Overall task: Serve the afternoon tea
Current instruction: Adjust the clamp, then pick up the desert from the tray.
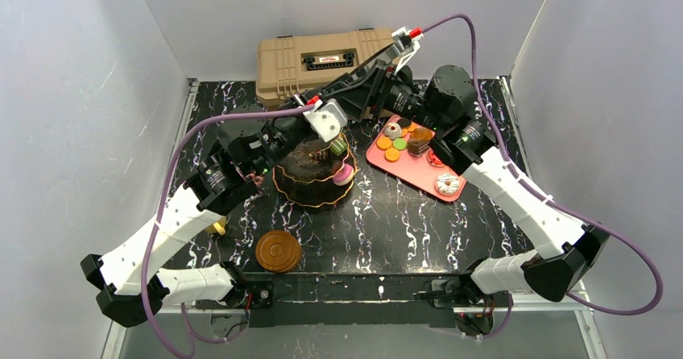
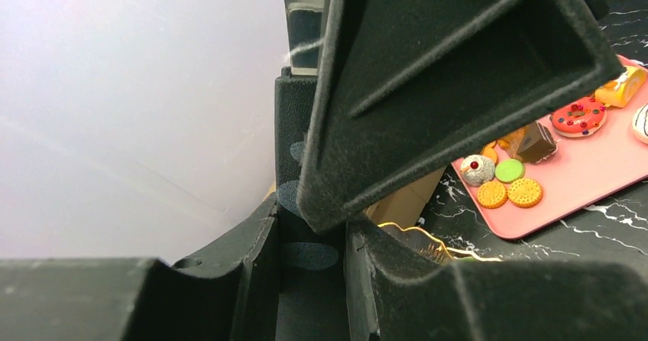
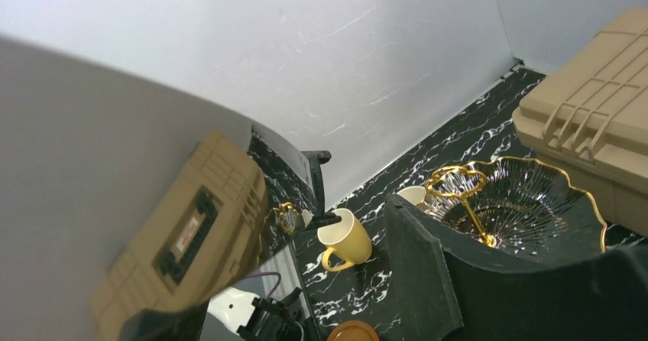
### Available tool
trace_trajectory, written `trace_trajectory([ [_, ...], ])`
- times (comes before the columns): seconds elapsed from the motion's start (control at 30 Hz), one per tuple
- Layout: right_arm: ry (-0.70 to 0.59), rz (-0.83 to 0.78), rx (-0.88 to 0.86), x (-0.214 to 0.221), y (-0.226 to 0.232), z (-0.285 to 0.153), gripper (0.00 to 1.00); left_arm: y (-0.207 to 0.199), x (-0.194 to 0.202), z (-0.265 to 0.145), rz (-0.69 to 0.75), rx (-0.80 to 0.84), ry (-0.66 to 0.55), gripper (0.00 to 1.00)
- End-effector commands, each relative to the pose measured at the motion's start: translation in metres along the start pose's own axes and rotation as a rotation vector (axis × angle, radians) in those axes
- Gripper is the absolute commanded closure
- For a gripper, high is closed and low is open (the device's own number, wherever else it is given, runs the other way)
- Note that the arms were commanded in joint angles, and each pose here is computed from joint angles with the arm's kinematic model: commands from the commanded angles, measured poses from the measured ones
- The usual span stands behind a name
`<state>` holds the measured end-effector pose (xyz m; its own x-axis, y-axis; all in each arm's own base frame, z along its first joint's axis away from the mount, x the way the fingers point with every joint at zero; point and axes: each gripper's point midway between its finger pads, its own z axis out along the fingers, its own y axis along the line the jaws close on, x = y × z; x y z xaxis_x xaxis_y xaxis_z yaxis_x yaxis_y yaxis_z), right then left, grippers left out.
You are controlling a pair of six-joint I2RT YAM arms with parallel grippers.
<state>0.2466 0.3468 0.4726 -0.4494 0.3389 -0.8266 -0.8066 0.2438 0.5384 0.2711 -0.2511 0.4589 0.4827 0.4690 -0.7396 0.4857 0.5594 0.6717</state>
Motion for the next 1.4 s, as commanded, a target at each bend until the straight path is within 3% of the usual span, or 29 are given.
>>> trace_trajectory([
  [0.0,-0.157,-0.064,-0.047,-0.042,0.023,-0.008,0.21,-0.001,-0.025,-0.007,0.009,0.044,-0.087,0.89],
  [0.17,-0.205,-0.103,-0.053,-0.052,0.029,-0.015,0.22,-0.002,-0.023,-0.008,0.01,0.047,-0.082,0.89],
  [0.27,-0.175,-0.1,-0.056,-0.048,0.027,-0.009,0.3,-0.002,-0.023,-0.007,-0.001,0.045,-0.08,0.89],
  [0.43,-0.189,-0.099,-0.056,-0.049,0.025,-0.007,0.33,-0.005,-0.025,-0.008,-0.011,0.06,-0.087,0.88],
  [0.53,-0.174,-0.086,-0.06,-0.047,0.023,-0.002,0.4,-0.006,-0.023,-0.008,-0.009,0.069,-0.081,0.85],
  [0.57,-0.168,-0.081,-0.058,-0.045,0.022,-0.001,0.42,-0.006,-0.023,-0.008,-0.008,0.07,-0.079,0.8],
  [0.7,-0.144,-0.069,-0.003,-0.039,0.01,-0.001,0.51,-0.005,-0.021,-0.009,-0.008,0.064,-0.065,0.25],
  [0.8,-0.136,-0.107,0.091,-0.036,-0.007,-0.007,0.57,-0.003,-0.019,-0.013,-0.029,0.067,-0.039,0.04],
  [1.07,-0.125,-0.326,0.497,-0.024,-0.082,-0.059,0.6,-0.003,-0.023,-0.043,-0.157,0.124,0.009,0.02],
  [1.37,-0.082,-0.411,1.022,0.03,-0.179,-0.178,0.61,0.025,0.009,-0.065,-0.245,0.046,0.166,0.02],
])
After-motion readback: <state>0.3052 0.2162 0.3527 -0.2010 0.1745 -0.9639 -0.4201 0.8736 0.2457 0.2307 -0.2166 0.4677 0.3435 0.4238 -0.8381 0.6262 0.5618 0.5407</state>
